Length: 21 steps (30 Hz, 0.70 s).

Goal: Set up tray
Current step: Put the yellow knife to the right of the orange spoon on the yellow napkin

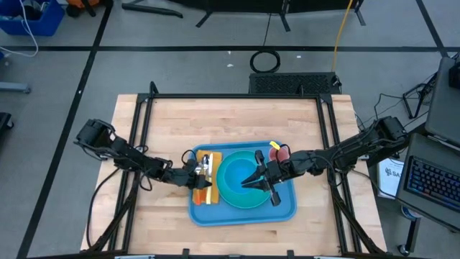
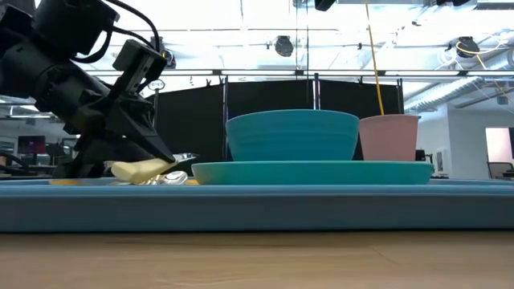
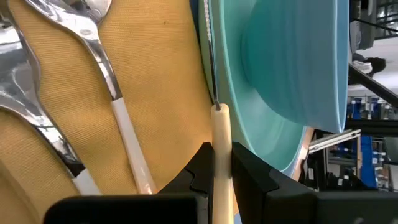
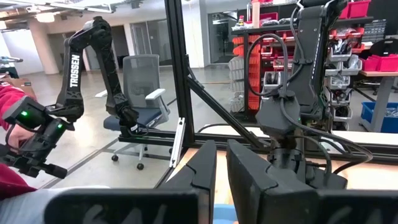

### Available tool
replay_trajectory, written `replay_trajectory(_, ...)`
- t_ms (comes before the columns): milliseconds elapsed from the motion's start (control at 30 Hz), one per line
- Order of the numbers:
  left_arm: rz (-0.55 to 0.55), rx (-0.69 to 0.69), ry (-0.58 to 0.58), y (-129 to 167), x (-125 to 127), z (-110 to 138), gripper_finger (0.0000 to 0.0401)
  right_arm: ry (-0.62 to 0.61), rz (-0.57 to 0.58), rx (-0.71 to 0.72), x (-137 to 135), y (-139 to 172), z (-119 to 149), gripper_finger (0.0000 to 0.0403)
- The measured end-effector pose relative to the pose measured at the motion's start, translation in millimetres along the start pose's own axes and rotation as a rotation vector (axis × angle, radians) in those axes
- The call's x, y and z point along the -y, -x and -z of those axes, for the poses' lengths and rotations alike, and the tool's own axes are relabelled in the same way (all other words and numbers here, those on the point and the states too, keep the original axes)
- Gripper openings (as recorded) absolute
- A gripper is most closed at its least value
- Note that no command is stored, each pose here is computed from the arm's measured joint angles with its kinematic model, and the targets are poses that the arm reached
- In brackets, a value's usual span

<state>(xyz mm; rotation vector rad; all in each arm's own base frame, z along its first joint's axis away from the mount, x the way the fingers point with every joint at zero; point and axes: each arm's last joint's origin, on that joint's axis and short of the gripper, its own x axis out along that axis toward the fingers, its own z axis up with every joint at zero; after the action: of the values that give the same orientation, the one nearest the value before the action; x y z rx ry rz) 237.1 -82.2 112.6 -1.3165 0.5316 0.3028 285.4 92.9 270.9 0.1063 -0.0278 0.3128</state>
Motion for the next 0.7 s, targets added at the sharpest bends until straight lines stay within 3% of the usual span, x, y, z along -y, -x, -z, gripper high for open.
replay_trajectory(700,-0.029,-0.019,0.034,-0.6,-2.8,-2.1,0.0037,0.000,0.001,-0.003,0.3,0.0,0.3,0.0029)
